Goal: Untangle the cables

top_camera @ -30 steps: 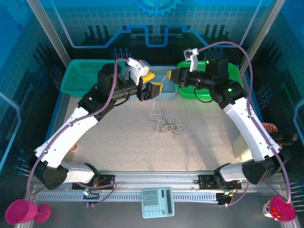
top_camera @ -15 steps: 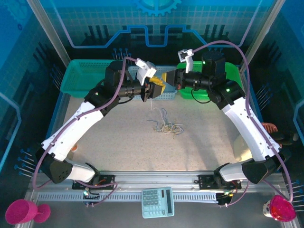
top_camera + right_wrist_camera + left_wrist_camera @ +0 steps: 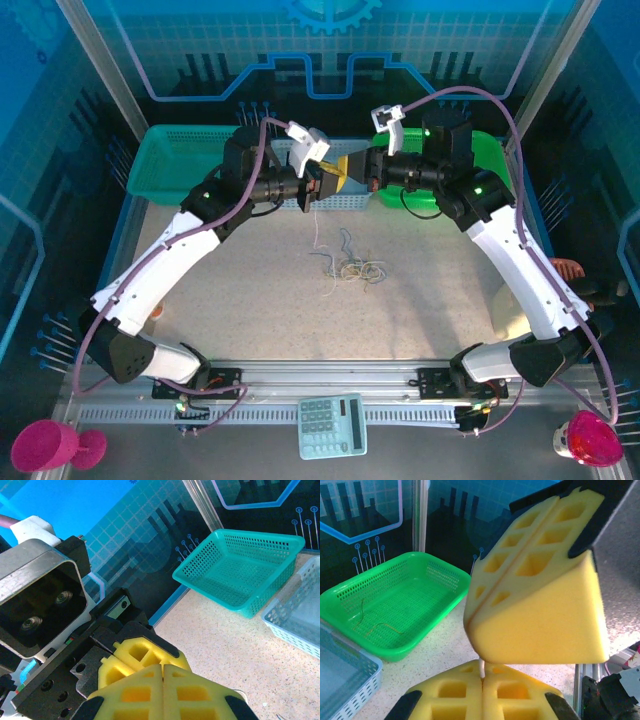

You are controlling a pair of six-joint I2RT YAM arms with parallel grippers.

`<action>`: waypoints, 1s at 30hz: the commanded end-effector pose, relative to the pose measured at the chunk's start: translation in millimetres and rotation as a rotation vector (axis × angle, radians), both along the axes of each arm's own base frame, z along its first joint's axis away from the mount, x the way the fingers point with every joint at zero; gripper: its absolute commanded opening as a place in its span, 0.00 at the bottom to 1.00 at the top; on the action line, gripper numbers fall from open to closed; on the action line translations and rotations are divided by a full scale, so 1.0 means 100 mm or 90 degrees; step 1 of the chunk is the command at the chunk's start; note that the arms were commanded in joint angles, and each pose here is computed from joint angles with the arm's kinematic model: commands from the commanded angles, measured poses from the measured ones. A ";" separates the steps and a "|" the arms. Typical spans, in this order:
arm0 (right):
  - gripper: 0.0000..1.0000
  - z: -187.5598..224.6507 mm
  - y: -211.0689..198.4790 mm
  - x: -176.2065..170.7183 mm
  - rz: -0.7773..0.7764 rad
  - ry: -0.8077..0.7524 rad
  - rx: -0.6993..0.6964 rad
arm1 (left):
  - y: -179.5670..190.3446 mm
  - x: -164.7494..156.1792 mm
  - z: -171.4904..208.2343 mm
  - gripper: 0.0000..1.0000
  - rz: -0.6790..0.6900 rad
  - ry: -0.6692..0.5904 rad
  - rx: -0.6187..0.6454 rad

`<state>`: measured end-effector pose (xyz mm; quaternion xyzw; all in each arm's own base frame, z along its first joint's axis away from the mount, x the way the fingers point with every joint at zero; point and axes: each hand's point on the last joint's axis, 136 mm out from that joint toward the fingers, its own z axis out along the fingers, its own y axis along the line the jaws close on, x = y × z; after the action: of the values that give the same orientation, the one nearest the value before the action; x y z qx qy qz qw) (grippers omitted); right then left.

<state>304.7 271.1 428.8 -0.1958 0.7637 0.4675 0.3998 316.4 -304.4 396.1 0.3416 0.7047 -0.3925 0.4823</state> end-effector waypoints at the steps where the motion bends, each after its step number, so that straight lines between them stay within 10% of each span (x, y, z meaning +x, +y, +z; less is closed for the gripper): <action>1: 0.00 0.15 0.09 -0.11 0.031 -0.017 0.020 | -0.02 0.03 0.09 0.00 -0.009 -0.011 -0.018; 3: 0.00 0.13 0.08 -0.09 0.025 -0.018 0.018 | 0.02 0.09 0.12 0.00 0.021 -0.021 -0.025; 8: 0.50 0.07 0.01 -0.03 -0.005 -0.021 0.019 | 0.33 0.34 0.29 0.00 0.132 -0.043 -0.067; 11: 0.61 -0.04 0.00 0.01 -0.013 -0.009 0.018 | 0.56 0.48 0.43 0.00 0.184 -0.047 -0.096; 30: 0.71 -0.90 -0.19 -0.05 -0.065 0.070 -0.041 | 2.39 1.58 1.42 0.00 0.579 -0.193 -0.084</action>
<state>303.3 259.9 333.4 -0.1388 0.8117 0.4451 0.3518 450.1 -96.6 543.5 0.0584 0.6650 -0.1949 0.7186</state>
